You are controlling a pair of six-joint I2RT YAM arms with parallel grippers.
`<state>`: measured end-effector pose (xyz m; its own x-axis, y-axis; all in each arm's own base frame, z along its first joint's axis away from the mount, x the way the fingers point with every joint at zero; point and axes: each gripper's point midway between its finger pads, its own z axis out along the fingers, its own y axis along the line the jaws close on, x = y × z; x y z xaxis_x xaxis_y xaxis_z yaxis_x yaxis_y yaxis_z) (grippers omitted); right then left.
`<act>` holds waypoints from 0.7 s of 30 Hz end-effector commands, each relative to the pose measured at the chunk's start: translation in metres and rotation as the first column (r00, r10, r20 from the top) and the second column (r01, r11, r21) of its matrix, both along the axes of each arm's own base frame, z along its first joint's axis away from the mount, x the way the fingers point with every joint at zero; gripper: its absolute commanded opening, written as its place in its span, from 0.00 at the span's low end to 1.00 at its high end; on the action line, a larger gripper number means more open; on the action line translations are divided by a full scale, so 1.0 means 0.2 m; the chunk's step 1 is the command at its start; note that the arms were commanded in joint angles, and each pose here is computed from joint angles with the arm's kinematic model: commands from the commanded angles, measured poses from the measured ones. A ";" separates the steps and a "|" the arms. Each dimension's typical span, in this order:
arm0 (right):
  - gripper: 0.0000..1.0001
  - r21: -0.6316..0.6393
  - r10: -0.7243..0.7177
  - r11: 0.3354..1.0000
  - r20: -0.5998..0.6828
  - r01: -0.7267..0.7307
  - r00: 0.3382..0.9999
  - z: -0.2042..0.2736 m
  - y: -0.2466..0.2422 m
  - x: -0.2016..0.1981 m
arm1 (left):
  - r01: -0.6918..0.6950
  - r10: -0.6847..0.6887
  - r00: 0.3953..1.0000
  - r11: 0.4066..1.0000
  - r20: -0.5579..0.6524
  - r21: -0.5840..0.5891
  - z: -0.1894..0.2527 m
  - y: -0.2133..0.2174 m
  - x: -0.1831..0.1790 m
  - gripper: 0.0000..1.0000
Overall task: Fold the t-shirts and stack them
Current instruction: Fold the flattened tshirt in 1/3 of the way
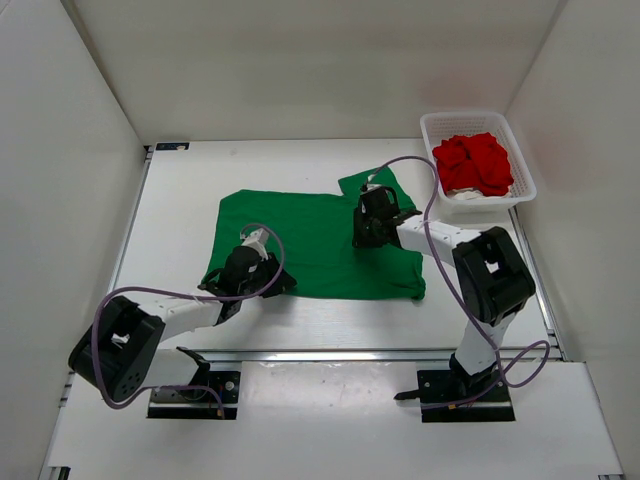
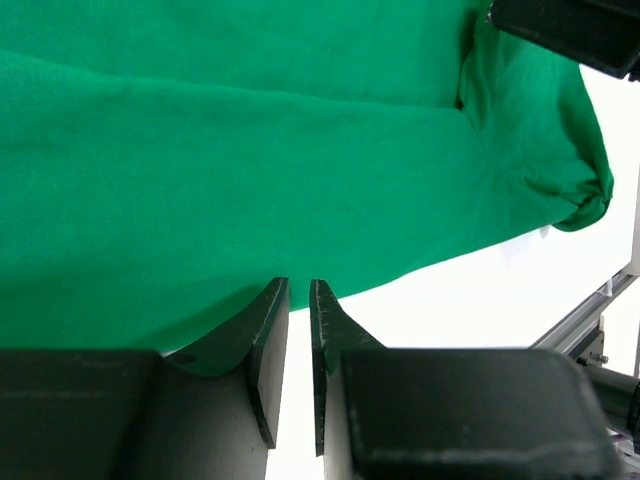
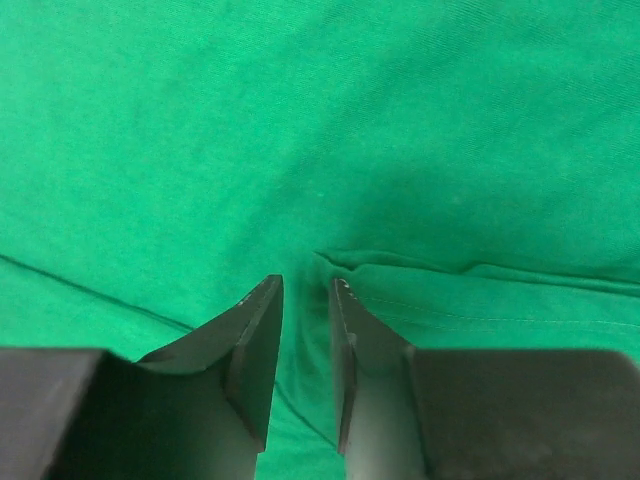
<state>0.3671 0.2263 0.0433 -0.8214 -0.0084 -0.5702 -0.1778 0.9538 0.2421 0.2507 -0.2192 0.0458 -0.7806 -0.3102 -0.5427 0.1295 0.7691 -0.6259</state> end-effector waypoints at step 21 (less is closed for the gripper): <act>0.00 0.165 -0.060 0.984 -0.061 0.069 0.996 -0.12 -0.30 -0.53 | 0.061 -0.058 0.996 0.997 -0.072 0.042 -0.13 -0.06 0.01 0.26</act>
